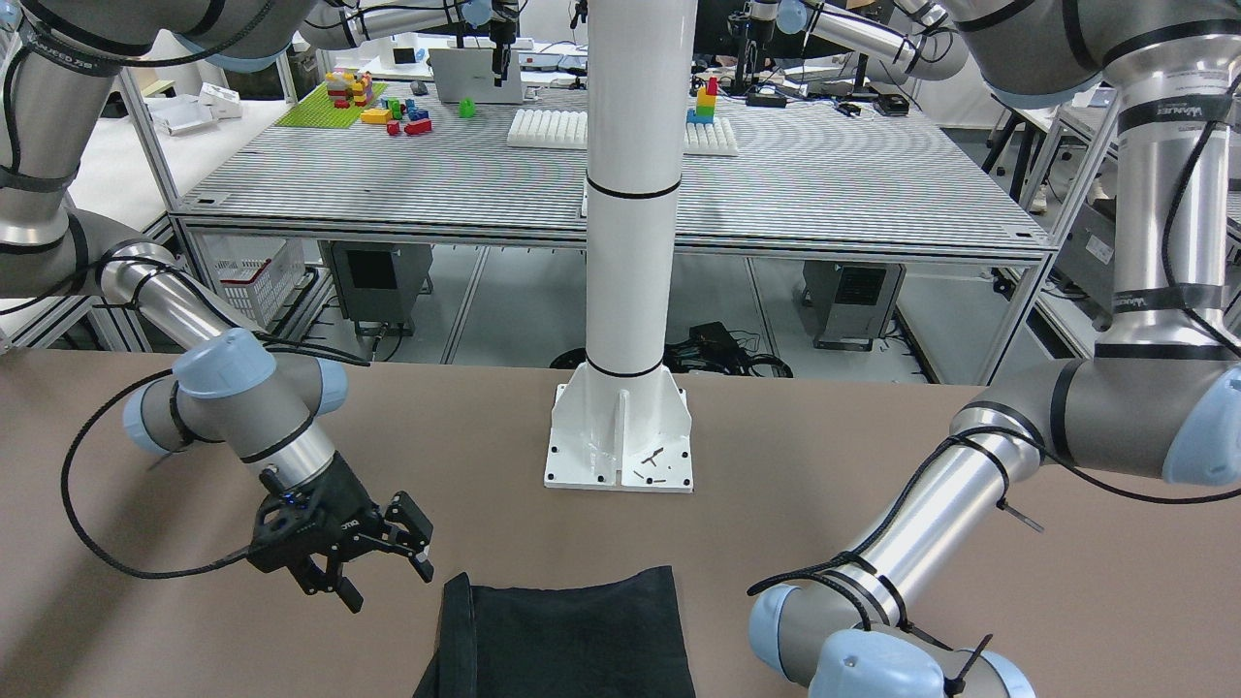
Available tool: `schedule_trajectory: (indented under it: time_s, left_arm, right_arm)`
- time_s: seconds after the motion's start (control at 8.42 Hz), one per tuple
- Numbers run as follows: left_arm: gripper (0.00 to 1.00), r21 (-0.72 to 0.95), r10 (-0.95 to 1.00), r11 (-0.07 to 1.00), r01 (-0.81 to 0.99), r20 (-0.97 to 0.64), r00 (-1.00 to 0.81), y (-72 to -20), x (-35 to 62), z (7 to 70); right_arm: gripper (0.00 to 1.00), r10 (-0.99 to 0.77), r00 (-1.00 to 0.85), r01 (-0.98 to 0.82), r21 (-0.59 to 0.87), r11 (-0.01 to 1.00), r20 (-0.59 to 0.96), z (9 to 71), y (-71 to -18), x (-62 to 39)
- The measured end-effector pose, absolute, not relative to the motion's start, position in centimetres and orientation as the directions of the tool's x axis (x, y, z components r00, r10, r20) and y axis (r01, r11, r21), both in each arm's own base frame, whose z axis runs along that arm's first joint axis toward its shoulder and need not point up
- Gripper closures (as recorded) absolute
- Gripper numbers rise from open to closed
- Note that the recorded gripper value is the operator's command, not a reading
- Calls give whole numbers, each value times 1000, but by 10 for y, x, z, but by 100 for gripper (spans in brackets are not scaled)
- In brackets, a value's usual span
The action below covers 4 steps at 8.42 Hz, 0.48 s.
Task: Fold clothes
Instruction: 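Release the left gripper and move the right gripper to the shirt's nearest corner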
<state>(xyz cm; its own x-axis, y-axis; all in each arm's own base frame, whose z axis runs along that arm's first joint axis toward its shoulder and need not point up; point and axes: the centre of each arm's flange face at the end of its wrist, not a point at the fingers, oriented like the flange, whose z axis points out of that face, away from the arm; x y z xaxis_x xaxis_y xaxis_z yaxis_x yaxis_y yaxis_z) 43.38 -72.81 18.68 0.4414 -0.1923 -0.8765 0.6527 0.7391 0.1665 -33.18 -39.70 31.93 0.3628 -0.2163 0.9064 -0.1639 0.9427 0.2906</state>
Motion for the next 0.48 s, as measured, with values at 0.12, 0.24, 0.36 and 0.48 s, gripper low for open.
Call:
schedule_trajectory:
  time_s: [0.12, 0.24, 0.36, 0.48]
  left_arm:
    - [5, 165, -189, 744, 648, -878, 440, -723, 428, 189]
    - [5, 164, -188, 745, 646, -878, 440, -721, 425, 192]
    - [5, 164, -190, 745, 647, -877, 441, -720, 422, 195]
    - [5, 164, -192, 744, 648, -876, 442, -721, 420, 197]
  right_arm:
    - [6, -266, 428, -130, 350, 928, 864, 320, -388, -355]
    - [6, -305, 497, -96, 400, 911, 813, 316, -375, -386]
    - [6, -335, 557, -63, 440, 896, 760, 307, -359, -416]
    - [6, -359, 602, -33, 472, 881, 713, 300, -343, -441]
